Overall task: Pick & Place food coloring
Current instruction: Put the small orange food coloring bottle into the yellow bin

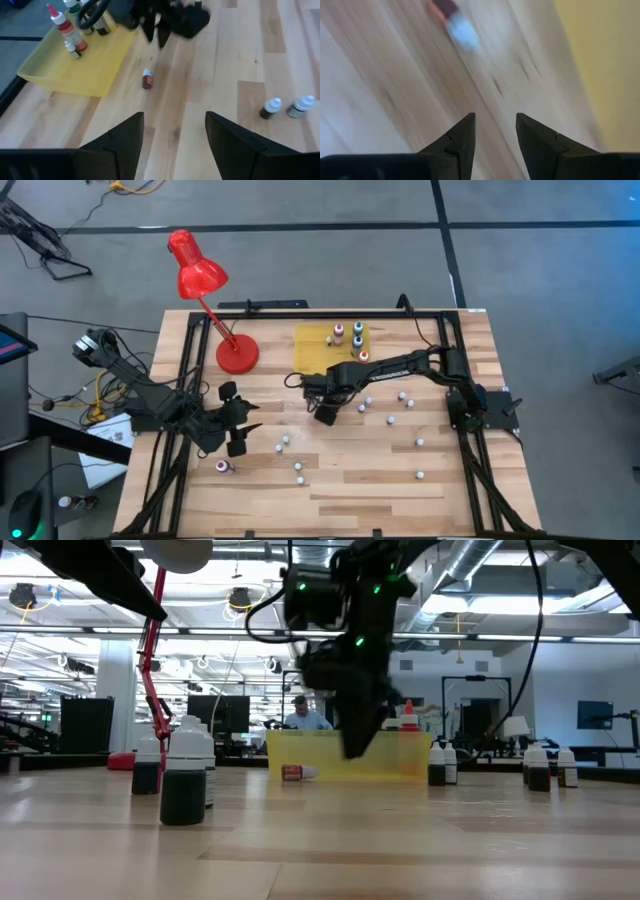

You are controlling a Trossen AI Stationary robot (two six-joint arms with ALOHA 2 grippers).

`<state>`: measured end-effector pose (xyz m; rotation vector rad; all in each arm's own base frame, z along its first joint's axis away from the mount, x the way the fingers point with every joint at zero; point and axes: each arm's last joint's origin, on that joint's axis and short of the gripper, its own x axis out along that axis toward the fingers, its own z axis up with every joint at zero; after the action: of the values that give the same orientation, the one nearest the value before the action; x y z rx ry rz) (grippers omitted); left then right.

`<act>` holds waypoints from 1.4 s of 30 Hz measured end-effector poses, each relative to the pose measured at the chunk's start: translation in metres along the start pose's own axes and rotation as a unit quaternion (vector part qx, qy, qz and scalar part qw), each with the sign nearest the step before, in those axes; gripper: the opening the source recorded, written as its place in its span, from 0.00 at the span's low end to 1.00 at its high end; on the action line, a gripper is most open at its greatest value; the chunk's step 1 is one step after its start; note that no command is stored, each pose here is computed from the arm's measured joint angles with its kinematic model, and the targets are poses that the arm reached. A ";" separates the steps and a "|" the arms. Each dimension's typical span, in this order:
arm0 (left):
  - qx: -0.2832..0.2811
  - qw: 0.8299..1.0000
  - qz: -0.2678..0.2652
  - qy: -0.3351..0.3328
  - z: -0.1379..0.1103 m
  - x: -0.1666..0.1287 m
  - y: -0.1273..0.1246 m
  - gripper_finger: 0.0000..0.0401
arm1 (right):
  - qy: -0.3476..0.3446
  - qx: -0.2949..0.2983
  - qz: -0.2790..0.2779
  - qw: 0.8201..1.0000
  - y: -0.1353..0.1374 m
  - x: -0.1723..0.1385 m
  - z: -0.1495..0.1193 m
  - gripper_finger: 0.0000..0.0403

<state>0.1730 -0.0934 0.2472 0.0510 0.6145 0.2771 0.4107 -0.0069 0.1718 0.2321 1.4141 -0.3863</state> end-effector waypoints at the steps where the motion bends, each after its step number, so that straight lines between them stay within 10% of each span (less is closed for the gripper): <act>1: 0.003 1.000 0.005 -0.001 0.001 0.003 0.000 0.51 | 0.014 -0.002 -0.006 1.000 -0.002 -0.006 -0.003 0.34; 20: 0.109 0.991 -0.038 0.062 0.004 0.133 0.009 0.51 | -0.037 -0.101 -0.016 0.994 -0.003 -0.142 -0.070 0.30; 31: -0.012 0.996 -0.040 0.077 -0.018 0.211 0.056 0.51 | -0.081 -0.096 -0.036 0.991 -0.016 -0.171 -0.085 0.29; 42: -0.040 0.995 -0.051 0.070 -0.027 0.229 0.067 0.50 | -0.070 -0.102 -0.042 0.991 -0.018 -0.166 -0.081 0.29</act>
<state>0.3206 0.0319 0.1049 -0.0775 0.7428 0.2072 0.3113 0.0284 0.3246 -0.0208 1.3177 -0.3183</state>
